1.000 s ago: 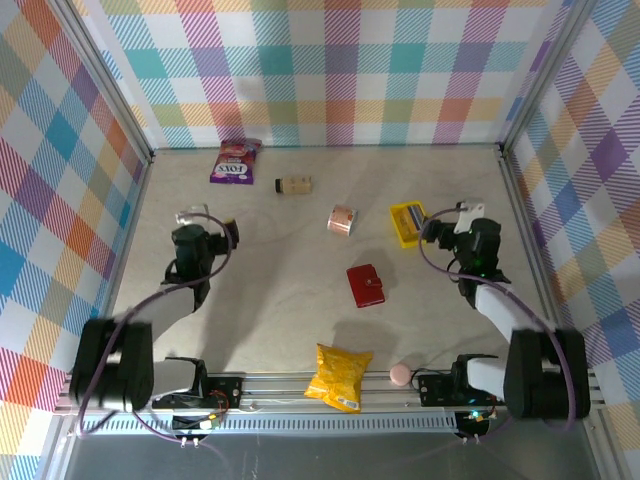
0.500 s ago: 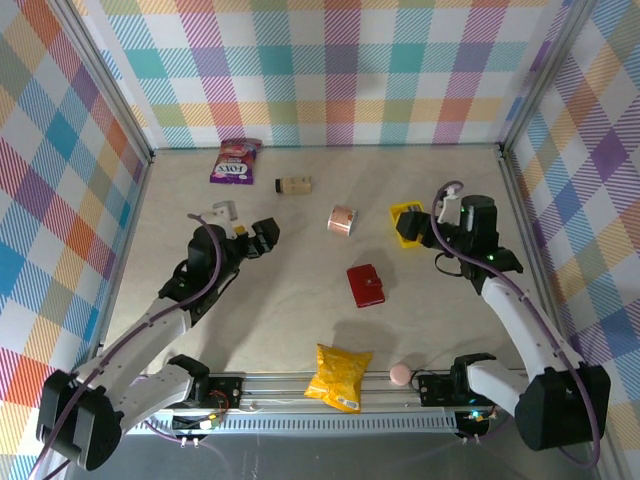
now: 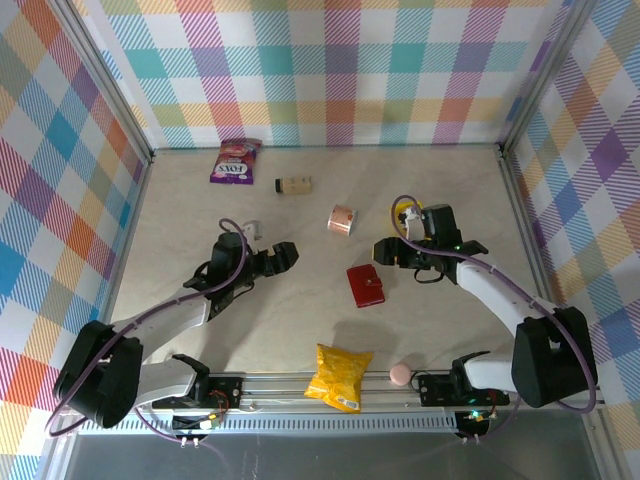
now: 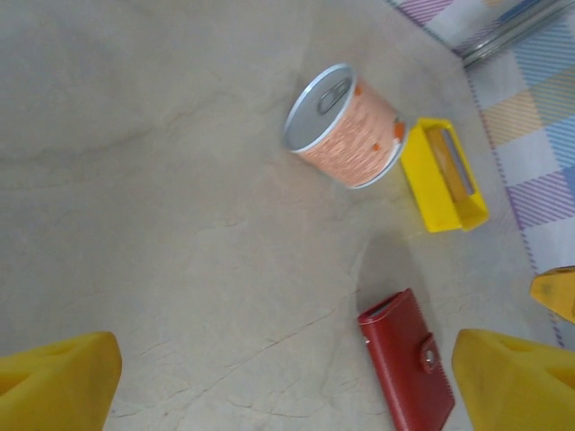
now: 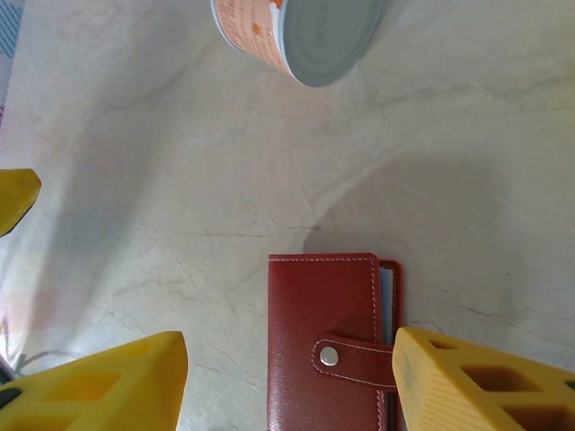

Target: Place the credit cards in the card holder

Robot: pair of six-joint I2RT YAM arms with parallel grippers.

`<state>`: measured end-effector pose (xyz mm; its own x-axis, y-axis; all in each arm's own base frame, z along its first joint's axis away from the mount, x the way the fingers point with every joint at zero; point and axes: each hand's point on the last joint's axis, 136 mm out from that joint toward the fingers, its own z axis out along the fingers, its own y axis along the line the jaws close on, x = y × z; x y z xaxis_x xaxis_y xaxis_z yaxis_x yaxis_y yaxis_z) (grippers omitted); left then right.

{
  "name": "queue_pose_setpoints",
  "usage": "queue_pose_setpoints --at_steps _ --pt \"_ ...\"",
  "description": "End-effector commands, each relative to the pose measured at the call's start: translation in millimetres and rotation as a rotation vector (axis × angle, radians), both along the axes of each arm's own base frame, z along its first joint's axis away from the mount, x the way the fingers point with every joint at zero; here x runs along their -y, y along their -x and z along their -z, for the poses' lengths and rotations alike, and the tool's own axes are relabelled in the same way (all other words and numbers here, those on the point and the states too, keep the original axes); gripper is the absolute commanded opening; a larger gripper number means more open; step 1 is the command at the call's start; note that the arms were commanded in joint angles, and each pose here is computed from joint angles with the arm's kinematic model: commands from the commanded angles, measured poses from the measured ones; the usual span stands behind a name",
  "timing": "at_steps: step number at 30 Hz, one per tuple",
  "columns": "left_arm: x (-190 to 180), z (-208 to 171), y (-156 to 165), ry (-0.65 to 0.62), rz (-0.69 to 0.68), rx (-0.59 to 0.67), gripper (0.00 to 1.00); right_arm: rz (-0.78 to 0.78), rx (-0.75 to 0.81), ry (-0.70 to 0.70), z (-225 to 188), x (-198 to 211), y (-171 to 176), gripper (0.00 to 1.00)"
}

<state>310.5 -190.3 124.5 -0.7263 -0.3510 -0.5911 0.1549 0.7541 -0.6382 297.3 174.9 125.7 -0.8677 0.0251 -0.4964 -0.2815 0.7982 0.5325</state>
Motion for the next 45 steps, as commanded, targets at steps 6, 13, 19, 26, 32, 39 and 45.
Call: queue_pose_setpoints --at_steps 6,13,19,26,32,39,45 --pt "18 5 8 0.043 0.04 -0.039 0.91 0.005 0.01 -0.012 -4 -2 4 0.6" --pt "28 1 16 0.065 0.113 -0.016 0.86 0.035 0.023 0.026 2 7 11 0.53" --pt "33 6 20 0.082 0.146 -0.034 0.83 -0.029 -0.084 0.113 23 -7 16 0.44" --pt "54 8 28 0.158 0.247 -0.087 0.83 -0.058 -0.102 0.357 41 -11 21 0.44" --pt "61 8 31 0.183 0.274 -0.079 0.82 -0.072 -0.107 0.454 49 -10 26 0.47" --pt "70 12 33 0.217 0.309 -0.1 0.81 -0.12 -0.126 0.521 64 -19 29 0.5" --pt "68 10 34 0.209 0.303 -0.092 0.78 -0.148 -0.123 0.555 70 -26 30 0.52"
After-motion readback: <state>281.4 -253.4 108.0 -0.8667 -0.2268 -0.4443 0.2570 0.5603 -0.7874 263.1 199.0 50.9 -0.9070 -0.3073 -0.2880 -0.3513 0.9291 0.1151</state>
